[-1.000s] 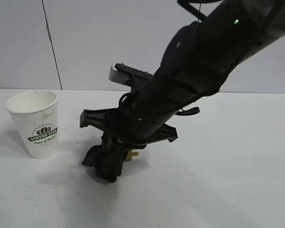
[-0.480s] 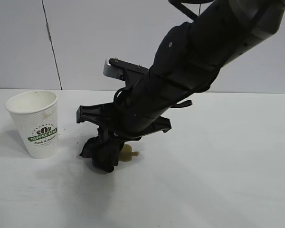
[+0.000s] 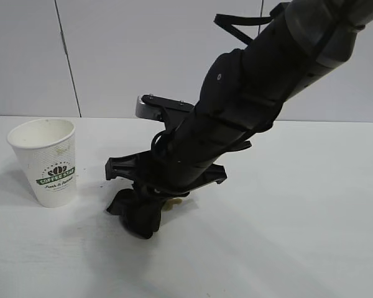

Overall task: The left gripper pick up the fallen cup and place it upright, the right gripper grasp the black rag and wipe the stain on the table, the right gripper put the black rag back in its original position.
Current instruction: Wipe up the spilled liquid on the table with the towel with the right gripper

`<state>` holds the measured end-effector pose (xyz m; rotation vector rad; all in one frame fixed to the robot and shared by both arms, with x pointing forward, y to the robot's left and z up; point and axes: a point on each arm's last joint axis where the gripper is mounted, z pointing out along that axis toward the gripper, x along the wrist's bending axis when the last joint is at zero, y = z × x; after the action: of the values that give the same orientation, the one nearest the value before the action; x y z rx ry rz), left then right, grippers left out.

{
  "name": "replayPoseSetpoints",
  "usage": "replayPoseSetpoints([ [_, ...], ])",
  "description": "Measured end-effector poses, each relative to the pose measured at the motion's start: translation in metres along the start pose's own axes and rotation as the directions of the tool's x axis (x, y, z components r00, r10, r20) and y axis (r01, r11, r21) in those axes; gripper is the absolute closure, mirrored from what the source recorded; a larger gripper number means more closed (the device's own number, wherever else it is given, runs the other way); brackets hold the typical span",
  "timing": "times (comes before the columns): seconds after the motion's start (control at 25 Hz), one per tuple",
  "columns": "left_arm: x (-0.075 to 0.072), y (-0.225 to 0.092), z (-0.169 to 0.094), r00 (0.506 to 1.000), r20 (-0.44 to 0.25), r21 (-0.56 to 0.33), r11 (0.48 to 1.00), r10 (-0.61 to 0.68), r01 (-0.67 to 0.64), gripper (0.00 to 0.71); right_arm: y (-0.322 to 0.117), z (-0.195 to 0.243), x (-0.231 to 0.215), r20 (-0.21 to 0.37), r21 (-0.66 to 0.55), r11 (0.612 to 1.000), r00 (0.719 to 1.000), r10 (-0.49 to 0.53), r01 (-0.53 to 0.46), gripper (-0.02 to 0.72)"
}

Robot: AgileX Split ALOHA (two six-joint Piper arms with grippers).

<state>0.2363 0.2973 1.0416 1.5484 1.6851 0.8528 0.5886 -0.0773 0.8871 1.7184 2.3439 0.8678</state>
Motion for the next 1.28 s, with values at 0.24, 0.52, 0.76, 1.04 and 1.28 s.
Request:
replayPoseSetpoints([
  [0.24, 0.0, 0.0, 0.0, 1.0, 0.0, 0.0, 1.0, 0.0, 0.0, 0.093, 0.004, -0.002, -0.017, 0.037, 0.002, 0.999, 0.998, -0.048, 0.048, 0.642],
  [0.52, 0.0, 0.0, 0.0, 1.0, 0.0, 0.0, 1.0, 0.0, 0.0, 0.093, 0.006, -0.004, -0.024, 0.041, 0.016, 1.0, 0.999, -0.014, 0.014, 0.642],
  [0.76, 0.0, 0.0, 0.0, 1.0, 0.0, 0.0, 1.0, 0.0, 0.0, 0.093, 0.005, -0.001, -0.003, 0.001, -0.03, 0.998, 0.998, 0.063, -0.063, 0.642],
  [1.04, 0.0, 0.0, 0.0, 1.0, 0.0, 0.0, 1.0, 0.0, 0.0, 0.093, 0.0, 0.005, 0.052, -0.033, -0.182, 0.983, 0.999, -0.02, 0.014, 0.642],
  [1.28, 0.0, 0.0, 0.0, 1.0, 0.001, 0.0, 1.0, 0.0, 0.0, 0.093, -0.013, 0.025, 0.062, -0.014, -0.21, 0.976, 0.998, -0.058, 0.054, 0.642],
])
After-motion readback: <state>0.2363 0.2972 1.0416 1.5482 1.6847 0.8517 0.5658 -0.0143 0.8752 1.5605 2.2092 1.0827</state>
